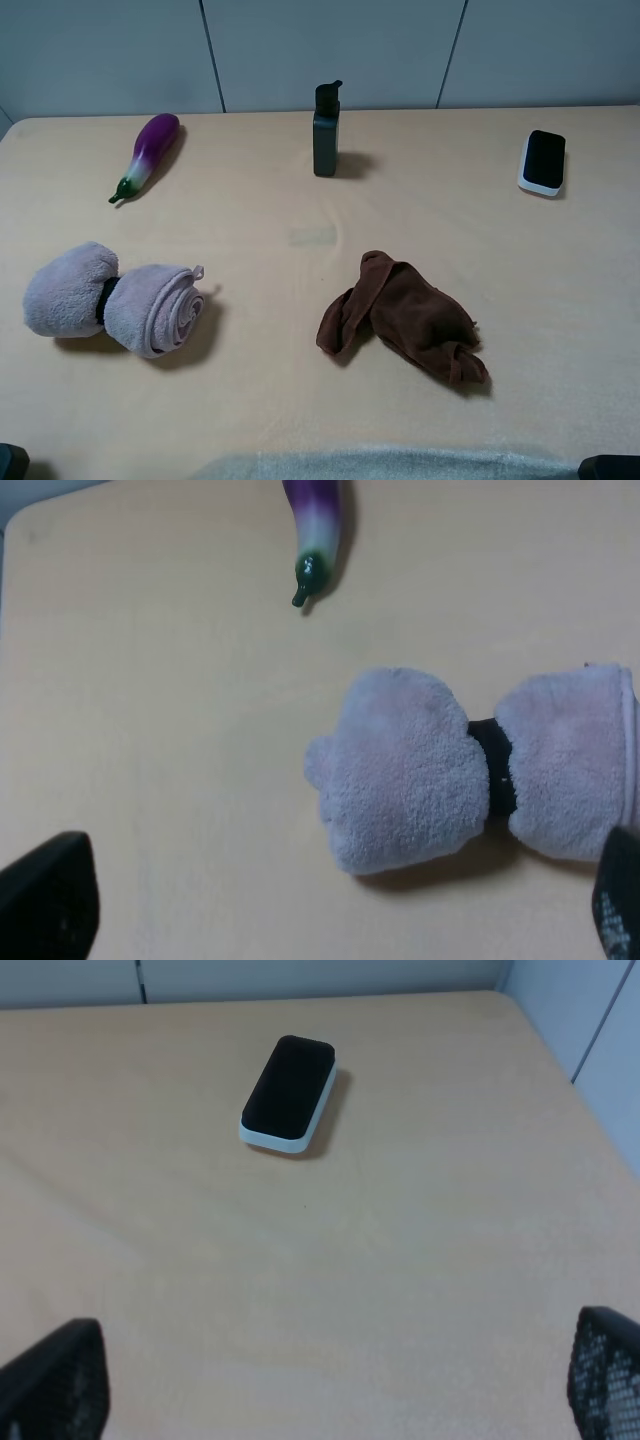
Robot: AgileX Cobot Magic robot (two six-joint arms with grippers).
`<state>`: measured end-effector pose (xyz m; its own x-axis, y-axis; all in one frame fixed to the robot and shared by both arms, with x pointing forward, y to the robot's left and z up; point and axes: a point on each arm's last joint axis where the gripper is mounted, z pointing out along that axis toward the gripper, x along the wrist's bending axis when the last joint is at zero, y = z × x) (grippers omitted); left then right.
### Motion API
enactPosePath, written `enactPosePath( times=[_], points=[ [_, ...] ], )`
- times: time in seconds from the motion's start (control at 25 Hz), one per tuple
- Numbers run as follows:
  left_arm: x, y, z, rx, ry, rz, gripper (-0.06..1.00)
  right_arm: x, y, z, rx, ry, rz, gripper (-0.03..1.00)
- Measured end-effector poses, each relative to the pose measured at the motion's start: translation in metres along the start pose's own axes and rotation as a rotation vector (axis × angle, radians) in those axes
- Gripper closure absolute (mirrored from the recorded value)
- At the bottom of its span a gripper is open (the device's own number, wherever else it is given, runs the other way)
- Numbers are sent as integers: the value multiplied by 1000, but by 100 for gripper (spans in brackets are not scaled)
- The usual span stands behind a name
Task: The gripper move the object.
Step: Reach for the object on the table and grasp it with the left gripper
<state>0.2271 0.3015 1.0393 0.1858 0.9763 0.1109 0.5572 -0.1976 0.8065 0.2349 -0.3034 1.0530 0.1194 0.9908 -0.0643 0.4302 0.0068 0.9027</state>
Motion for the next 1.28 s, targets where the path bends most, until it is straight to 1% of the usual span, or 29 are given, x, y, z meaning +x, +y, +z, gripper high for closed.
enactPosePath(
  times=[1.04, 1.28],
  points=[
    [0, 0, 0, 0, 0, 0, -5, 0, 0, 0, 0, 0, 0, 28],
    [1, 1, -1, -8, 12, -13, -5, 0, 0, 0, 0, 0, 0, 28]
  ],
)
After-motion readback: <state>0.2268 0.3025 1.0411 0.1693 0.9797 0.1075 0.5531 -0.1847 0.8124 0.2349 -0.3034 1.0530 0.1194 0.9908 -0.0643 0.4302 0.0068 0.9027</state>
